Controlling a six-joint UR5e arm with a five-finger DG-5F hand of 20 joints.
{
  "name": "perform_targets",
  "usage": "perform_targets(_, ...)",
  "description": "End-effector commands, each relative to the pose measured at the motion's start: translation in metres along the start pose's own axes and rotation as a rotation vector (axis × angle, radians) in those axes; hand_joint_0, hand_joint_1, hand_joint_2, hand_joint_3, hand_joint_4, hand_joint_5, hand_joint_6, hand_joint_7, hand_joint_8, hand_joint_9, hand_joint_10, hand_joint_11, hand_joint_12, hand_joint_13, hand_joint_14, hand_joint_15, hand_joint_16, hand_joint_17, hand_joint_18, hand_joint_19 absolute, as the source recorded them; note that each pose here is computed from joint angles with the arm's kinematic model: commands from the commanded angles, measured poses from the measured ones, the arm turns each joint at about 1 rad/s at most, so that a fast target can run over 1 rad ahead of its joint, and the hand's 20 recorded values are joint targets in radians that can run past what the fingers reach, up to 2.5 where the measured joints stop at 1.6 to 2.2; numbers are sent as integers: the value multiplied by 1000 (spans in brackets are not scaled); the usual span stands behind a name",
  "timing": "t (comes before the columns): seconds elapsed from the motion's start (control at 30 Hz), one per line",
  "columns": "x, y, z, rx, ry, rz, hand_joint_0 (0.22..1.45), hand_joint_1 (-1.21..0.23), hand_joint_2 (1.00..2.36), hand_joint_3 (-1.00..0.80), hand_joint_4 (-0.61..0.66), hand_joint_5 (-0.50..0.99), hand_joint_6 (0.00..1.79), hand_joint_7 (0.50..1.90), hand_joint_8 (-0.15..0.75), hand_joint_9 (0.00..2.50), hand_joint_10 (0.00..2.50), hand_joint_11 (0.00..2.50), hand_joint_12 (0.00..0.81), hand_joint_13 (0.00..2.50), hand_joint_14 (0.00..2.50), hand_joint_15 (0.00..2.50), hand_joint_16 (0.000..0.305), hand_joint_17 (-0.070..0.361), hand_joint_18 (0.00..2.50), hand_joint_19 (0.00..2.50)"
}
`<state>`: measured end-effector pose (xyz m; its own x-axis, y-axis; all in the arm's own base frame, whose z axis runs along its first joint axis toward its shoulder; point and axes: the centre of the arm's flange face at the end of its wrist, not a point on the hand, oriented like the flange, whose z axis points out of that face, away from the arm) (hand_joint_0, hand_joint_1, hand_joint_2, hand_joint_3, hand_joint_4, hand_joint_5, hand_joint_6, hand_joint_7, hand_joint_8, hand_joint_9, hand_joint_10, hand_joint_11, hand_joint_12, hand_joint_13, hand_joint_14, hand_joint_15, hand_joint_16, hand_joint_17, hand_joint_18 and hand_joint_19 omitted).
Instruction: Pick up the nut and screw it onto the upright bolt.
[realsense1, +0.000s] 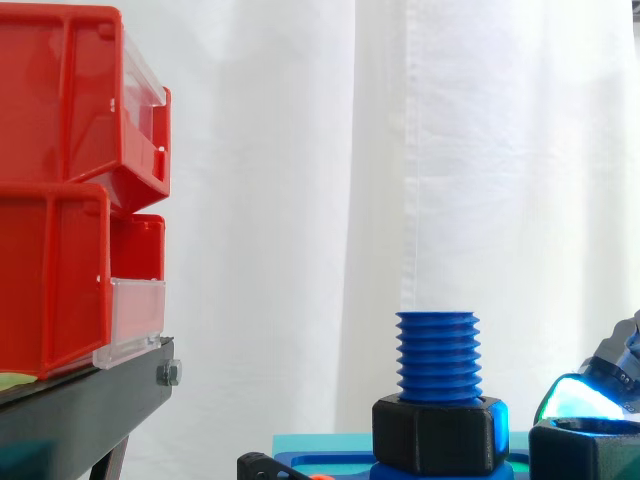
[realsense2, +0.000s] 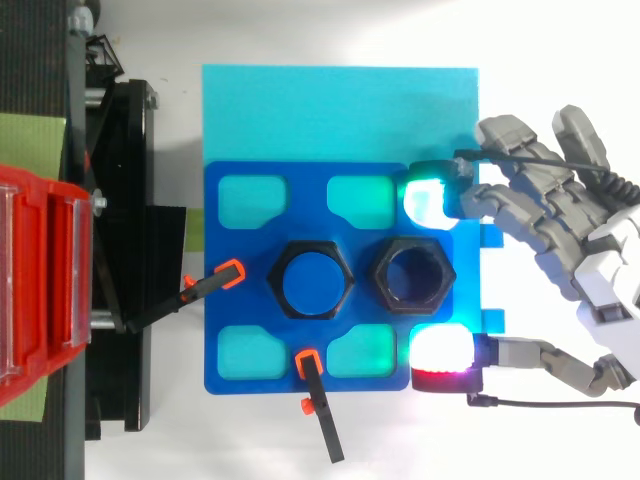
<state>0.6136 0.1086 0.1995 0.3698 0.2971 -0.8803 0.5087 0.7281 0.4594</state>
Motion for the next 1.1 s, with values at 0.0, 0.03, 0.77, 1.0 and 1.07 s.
perform_targets(0.0, 0, 1, 0, -16, 3, -7, 411, -622, 1000, -500, 267, -250, 502, 814, 309, 217, 0, 0, 368, 85, 0, 0, 48, 109, 0, 0)
perform_targets(0.03, 0, 2, 0, -18, 2, -5, 412, -624, 1000, -500, 266, -249, 502, 818, 308, 217, 0, 0, 367, 84, 0, 0, 48, 109, 0, 0)
perform_targets(0.77, 0, -1, 1, -14, 6, -20, 407, -660, 1000, -500, 282, -244, 503, 881, 316, 252, 0, 0, 375, 131, 0, 0, 49, 109, 0, 0)
perform_targets(1.0, 0, -1, 2, -22, 7, -22, 401, -677, 1000, -500, 283, -246, 503, 893, 317, 248, 0, 0, 383, 126, 0, 0, 50, 112, 0, 0)
perform_targets(1.07, 0, -1, 3, -25, 7, -22, 377, -667, 1000, -500, 295, -249, 503, 929, 322, 227, 0, 0, 396, 108, 0, 0, 52, 118, 0, 0)
